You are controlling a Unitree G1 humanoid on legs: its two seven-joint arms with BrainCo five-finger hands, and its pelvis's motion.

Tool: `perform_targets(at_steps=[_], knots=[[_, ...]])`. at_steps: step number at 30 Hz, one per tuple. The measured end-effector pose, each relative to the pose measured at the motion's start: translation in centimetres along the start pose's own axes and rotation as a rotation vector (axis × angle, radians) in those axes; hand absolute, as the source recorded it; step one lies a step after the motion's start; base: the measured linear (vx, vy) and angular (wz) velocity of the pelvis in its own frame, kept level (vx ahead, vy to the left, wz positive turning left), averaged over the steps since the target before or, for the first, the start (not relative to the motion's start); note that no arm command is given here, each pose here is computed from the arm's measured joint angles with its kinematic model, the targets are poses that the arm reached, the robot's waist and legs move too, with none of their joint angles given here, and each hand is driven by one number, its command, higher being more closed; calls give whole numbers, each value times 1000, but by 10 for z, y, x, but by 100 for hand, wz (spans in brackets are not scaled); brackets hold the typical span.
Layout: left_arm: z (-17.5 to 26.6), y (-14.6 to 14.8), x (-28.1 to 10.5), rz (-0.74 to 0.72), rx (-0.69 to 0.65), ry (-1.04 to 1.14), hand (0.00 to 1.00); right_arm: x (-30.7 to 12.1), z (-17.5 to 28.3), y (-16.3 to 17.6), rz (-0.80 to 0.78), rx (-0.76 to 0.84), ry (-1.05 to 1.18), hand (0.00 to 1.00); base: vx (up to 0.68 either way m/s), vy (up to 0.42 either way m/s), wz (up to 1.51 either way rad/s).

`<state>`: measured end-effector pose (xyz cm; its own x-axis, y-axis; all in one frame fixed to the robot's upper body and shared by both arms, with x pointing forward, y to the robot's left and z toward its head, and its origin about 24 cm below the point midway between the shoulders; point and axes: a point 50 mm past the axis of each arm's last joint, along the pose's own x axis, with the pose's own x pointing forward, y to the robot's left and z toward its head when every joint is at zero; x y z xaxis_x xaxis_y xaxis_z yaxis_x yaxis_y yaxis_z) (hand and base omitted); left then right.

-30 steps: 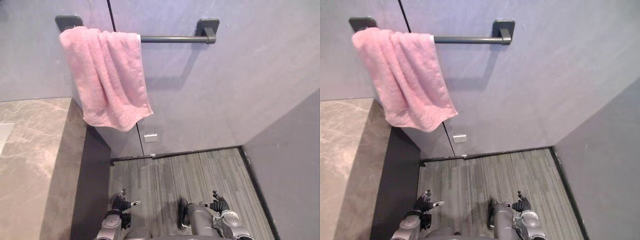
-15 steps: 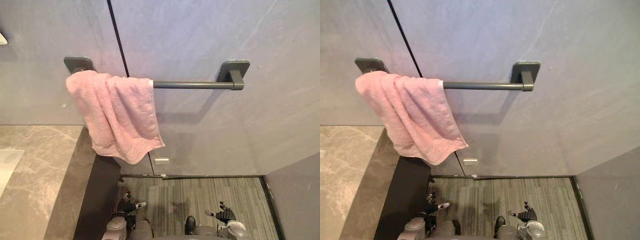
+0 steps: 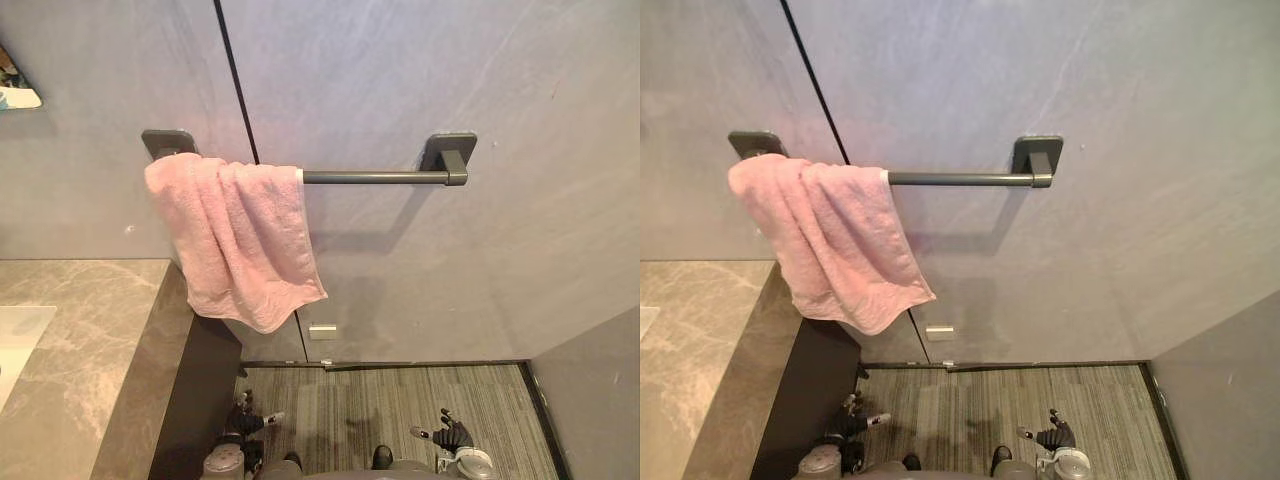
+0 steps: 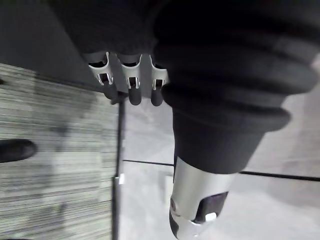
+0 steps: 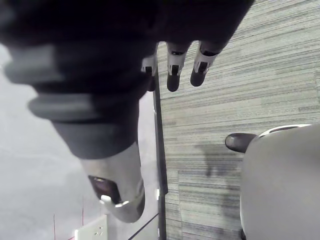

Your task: Organize washtable

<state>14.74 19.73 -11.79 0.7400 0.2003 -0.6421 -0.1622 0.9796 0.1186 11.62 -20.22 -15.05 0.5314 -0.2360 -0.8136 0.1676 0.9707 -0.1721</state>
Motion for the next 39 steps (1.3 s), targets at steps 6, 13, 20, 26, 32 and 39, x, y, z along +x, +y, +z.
perform_targets(at_steps=[6,13,20,26,32,39], knots=[[61,21,-16,81,-128,-314,0,0,10,-2,7,-54,-52,0,13,11,13],[104,27,-30,106,-186,-521,0,0,16,4,31,-111,-78,0,18,5,13],[134,31,-45,127,-202,-675,0,-1,13,7,41,-123,-71,0,-49,-2,3],[164,39,-64,156,-202,-845,0,-2,8,8,52,-165,-61,0,-47,-14,9],[170,54,-68,213,-146,-881,0,-2,7,6,55,-187,-58,0,-5,-2,0],[180,76,-71,273,-76,-913,0,-2,6,1,51,-214,-55,0,-3,1,-1]])
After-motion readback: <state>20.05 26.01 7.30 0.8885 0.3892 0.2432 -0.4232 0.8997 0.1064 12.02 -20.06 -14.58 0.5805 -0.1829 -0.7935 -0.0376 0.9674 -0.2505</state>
